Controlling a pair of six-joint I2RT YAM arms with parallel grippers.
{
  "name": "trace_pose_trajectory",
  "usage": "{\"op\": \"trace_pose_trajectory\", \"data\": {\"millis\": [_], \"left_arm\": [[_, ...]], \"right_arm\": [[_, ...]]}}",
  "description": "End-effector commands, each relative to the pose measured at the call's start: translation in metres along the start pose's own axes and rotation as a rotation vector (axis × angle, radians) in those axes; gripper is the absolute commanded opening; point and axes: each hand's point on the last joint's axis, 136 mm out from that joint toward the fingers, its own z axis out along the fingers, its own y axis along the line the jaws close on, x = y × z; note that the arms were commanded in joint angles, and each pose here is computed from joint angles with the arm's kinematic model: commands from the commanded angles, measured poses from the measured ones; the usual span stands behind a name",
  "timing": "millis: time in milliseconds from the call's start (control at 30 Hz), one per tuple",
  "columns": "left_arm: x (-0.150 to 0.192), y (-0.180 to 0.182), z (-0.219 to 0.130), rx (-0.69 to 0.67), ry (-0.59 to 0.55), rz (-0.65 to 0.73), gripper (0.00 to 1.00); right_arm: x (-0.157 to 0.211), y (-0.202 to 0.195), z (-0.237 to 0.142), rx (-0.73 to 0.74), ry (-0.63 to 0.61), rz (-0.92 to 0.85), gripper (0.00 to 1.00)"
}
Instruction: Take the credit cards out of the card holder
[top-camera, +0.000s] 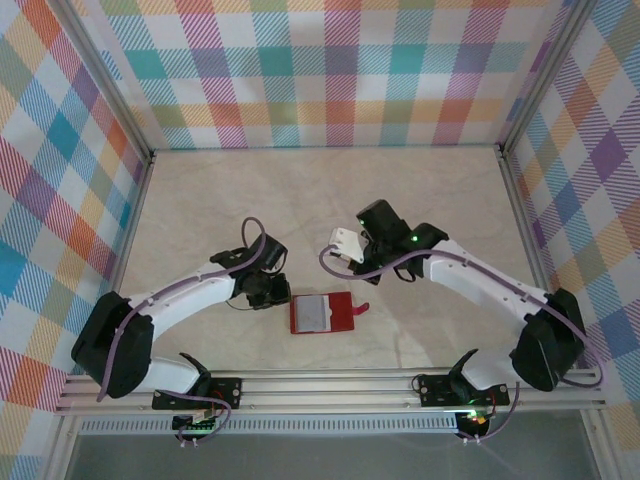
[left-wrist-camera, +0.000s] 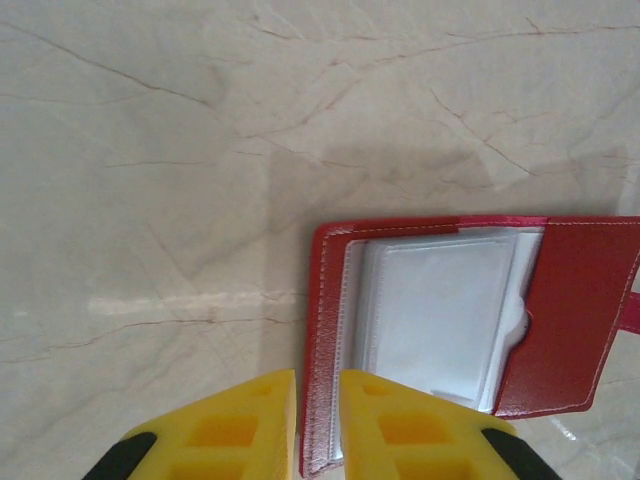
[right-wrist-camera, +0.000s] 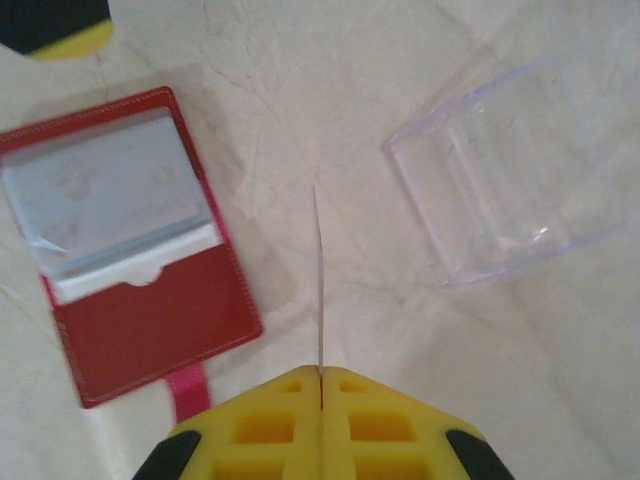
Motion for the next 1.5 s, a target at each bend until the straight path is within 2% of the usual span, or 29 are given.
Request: {"op": "trace_pose_trajectory", "data": {"millis": [0,233,467,800,1133,1467], "left_arm": [[0.008,0.016,-0.003,-0.020,0.030,-0.007,0.20],[0.014,0.031,0.003,-0.026,0.034,-0.037,0.22],[0.019,0.035,0.005,-0.019,0.031,-0.050,0.22],[0.022,0.040,0.004,-0.026,0.030,-0.050,0.23],[0.023,0.044,0.004,-0.030,0.036,-0.054,0.23],[0.022,0.045,0.003,-0.029,0.033,-0.059,0.23]], "right_arm": [[0.004,-0.008,0.003,-0.018,0.078,-0.225,0.00],[-0.012,-0.038,0.015,-0.037,0.132,-0.344,0.00],[-0.028,-0.058,0.037,-0.084,0.150,-0.384,0.00],[-0.023,-0.076,0.075,-0.148,0.229,-0.394,0.00],[-0.006,-0.068,0.096,-0.248,0.285,-0.355,0.00],[-0.006,-0.059,0.084,-0.271,0.280,-0.311,0.00]]}}
